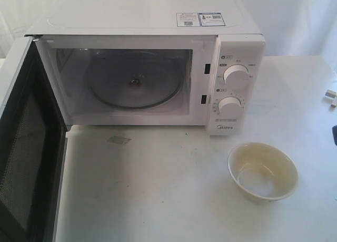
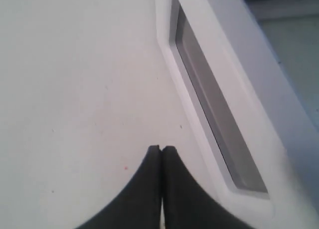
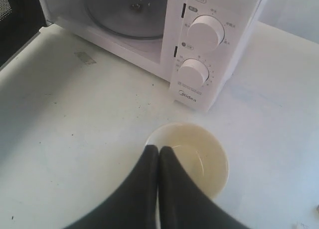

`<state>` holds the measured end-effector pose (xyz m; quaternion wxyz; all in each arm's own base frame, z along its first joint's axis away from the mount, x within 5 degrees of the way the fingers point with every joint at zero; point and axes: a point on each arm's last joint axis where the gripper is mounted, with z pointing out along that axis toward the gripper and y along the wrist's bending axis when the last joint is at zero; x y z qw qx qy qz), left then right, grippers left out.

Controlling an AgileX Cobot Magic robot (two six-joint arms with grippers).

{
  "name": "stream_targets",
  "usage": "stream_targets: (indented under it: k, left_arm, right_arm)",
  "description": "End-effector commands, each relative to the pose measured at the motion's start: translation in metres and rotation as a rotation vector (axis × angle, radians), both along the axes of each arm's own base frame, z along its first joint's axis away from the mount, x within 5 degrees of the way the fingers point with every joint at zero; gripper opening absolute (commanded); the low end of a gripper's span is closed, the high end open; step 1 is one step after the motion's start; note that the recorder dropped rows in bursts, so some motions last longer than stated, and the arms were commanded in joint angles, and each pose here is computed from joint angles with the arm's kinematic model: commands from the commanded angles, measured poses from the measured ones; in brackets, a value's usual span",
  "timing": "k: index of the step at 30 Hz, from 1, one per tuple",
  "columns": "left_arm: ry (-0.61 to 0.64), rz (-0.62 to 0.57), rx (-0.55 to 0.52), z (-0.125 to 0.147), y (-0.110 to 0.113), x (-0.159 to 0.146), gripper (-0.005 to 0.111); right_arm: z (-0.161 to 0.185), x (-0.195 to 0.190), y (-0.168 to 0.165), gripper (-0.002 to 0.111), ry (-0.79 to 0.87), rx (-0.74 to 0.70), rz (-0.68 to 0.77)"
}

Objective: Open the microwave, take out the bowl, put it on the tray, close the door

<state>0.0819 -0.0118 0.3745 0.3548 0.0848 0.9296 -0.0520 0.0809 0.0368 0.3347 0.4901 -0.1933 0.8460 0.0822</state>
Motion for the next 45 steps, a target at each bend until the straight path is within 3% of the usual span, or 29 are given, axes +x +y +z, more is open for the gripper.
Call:
stream_targets:
  k: [1, 9, 15, 18, 20, 21, 23, 25, 27, 30, 32, 35, 41, 45]
  left_arm:
    - [0.228, -0.009, -0.063, -0.012, -0.002, 0.012, 0.000]
    - [0.380, -0.029, -0.155, -0.028, -0.005, 0.048, 0.000]
    - [0.496, 0.066, -0.215, -0.040, -0.003, 0.069, 0.000]
    - [0.517, 0.022, -0.281, -0.043, -0.009, 0.076, 0.000]
    - [0.467, -0.155, -0.423, -0.037, -0.025, 0.082, 0.000]
    - [0.384, -0.318, -0.523, -0.028, -0.037, 0.085, 0.000]
    - [0.118, -0.652, -0.690, -0.005, -0.060, 0.088, 0.000]
    - [-0.116, -0.845, -0.768, 0.013, -0.072, 0.087, 0.000]
    - [-0.211, -0.926, -0.743, 0.020, -0.076, 0.086, 0.000]
    - [-0.194, -0.924, -0.722, 0.018, -0.075, 0.087, 0.000]
    - [-0.190, -0.924, -0.716, 0.017, -0.075, 0.087, 0.000]
    - [-0.169, -0.925, -0.682, 0.013, -0.074, 0.087, 0.000]
    - [-0.170, -0.860, -0.645, 0.000, -0.072, 0.091, 0.000]
    - [-0.134, -0.830, -0.572, -0.002, -0.070, 0.078, 0.000]
  right_arm:
    - [0.000, -0.001, -0.001, 0.000, -0.011, -0.006, -0.002]
    - [0.000, -0.001, -0.002, 0.000, -0.009, -0.008, -0.001]
    - [0.000, -0.001, -0.002, 0.000, -0.014, -0.024, 0.007]
    - [0.001, 0.000, -0.002, 0.000, -0.022, -0.026, 0.008]
    - [0.001, 0.000, -0.001, 0.000, -0.027, -0.022, 0.010]
    - [0.001, 0.000, -0.001, 0.000, -0.027, -0.022, 0.010]
    - [0.001, 0.000, -0.002, 0.000, -0.033, -0.029, 0.007]
    - [0.001, 0.000, -0.002, 0.000, -0.034, -0.033, 0.007]
    - [-0.004, 0.001, -0.002, 0.000, -0.032, -0.050, 0.007]
    - [-0.010, 0.003, -0.001, 0.000, -0.042, -0.063, 0.014]
    - [-0.011, 0.006, 0.007, 0.000, -0.095, 0.000, 0.059]
    - [-0.014, 0.015, 0.027, 0.000, -0.169, 0.117, 0.150]
    - [-0.020, 0.057, 0.076, 0.000, -0.279, 0.178, 0.288]
    - [-0.040, 0.088, 0.109, 0.000, -0.317, 0.086, 0.389]
